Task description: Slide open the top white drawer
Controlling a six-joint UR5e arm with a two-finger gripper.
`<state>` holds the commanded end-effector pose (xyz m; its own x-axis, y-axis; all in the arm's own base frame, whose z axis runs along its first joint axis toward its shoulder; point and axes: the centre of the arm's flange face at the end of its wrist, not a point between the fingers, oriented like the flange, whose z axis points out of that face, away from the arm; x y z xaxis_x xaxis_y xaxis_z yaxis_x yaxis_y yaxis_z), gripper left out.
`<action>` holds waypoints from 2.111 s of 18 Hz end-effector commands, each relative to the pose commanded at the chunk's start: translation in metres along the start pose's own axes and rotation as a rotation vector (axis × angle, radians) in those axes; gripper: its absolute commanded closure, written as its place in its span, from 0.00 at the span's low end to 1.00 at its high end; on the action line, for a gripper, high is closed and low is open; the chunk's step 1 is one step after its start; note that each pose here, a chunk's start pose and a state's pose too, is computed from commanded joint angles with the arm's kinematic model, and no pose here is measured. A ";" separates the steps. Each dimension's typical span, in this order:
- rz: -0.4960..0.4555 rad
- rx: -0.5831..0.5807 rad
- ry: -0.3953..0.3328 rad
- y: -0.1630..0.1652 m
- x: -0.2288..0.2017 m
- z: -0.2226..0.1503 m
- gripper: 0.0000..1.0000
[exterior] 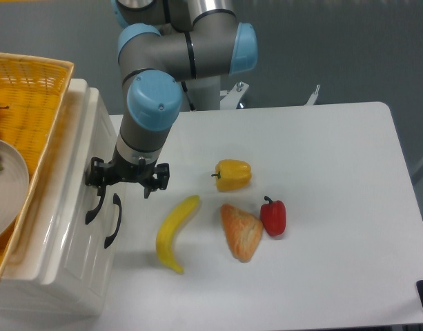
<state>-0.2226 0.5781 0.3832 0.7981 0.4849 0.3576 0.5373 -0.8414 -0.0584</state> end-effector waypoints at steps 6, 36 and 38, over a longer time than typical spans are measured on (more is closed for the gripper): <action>0.000 -0.004 -0.003 -0.001 0.000 0.003 0.00; 0.003 -0.022 0.004 -0.003 0.002 0.010 0.00; 0.000 -0.024 0.002 -0.003 0.001 0.010 0.00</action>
<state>-0.2210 0.5837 0.3739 0.7977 0.4841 0.3596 0.5303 -0.8471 -0.0360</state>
